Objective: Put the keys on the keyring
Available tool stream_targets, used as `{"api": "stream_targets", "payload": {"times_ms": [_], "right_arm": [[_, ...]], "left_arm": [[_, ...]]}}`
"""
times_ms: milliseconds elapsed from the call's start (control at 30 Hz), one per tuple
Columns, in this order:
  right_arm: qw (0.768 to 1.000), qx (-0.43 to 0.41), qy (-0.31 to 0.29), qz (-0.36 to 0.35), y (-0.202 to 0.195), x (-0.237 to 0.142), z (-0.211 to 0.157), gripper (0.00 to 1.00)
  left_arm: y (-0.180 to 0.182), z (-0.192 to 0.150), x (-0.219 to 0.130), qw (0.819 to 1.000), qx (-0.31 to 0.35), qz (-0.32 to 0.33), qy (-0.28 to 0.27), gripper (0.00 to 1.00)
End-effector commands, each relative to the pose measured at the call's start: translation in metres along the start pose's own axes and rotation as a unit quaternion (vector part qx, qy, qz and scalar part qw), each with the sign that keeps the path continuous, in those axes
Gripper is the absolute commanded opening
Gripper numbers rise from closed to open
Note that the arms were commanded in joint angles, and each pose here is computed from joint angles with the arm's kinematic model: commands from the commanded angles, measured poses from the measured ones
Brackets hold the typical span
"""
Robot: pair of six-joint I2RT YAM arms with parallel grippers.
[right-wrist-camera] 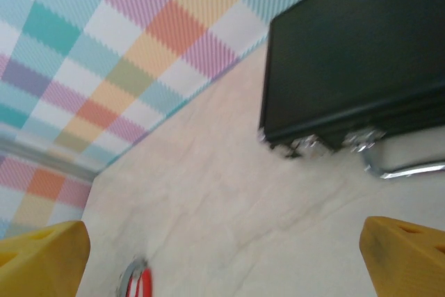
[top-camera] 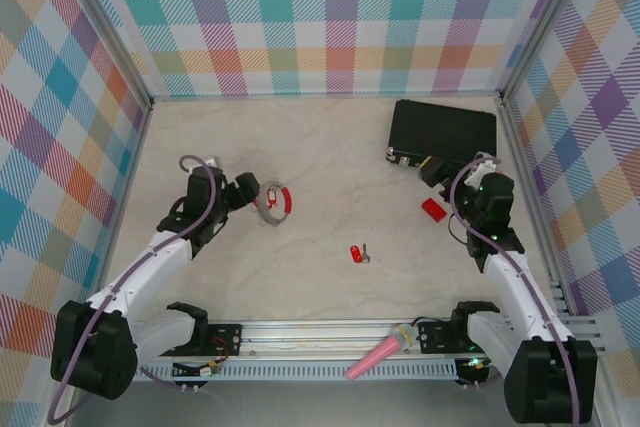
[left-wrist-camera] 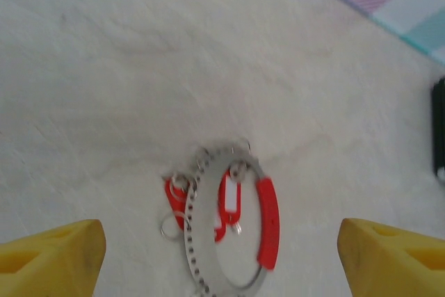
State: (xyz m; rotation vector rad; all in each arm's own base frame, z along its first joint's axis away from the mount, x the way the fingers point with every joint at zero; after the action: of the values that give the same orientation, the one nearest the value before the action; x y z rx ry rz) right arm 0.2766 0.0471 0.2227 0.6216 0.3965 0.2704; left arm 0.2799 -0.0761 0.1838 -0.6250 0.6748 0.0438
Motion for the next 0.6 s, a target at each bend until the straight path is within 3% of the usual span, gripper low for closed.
{"api": "stream_targets", "payload": {"times_ms": [0,300,467,567], "right_arm": [[0.998,-0.006,0.049,0.032,0.017,0.007,-0.017,0.99],[0.989,-0.061,0.106,0.088,0.052,0.027,-0.050,0.99],[0.985,-0.065,0.126,0.102,0.057,0.033,-0.060,0.99],[0.983,-0.068,0.133,0.107,0.059,0.035,-0.063,0.99]], "left_arm": [[0.005,-0.025,0.003,0.999,0.018,0.010,0.037,0.84],[0.021,-0.067,0.018,0.995,0.034,0.017,0.089,0.58],[0.022,-0.078,0.029,0.991,0.048,0.027,0.121,0.50],[0.019,-0.081,0.037,0.989,0.056,0.022,0.133,0.37]]}}
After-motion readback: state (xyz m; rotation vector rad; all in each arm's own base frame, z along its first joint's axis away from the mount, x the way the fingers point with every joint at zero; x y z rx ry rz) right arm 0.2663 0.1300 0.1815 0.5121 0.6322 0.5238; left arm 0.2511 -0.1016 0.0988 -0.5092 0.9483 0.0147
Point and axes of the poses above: each hand's point on the last joint's axis, 136 mm out from that joint toward the fingers, its own x axis out along the fingers, its own y axis along the line the jaws close on, z = x × y, the point moved 6 cm from there along -x, back along the fingers, and after that the axes turned 8 degrees about -x, right-handed, at the moved point
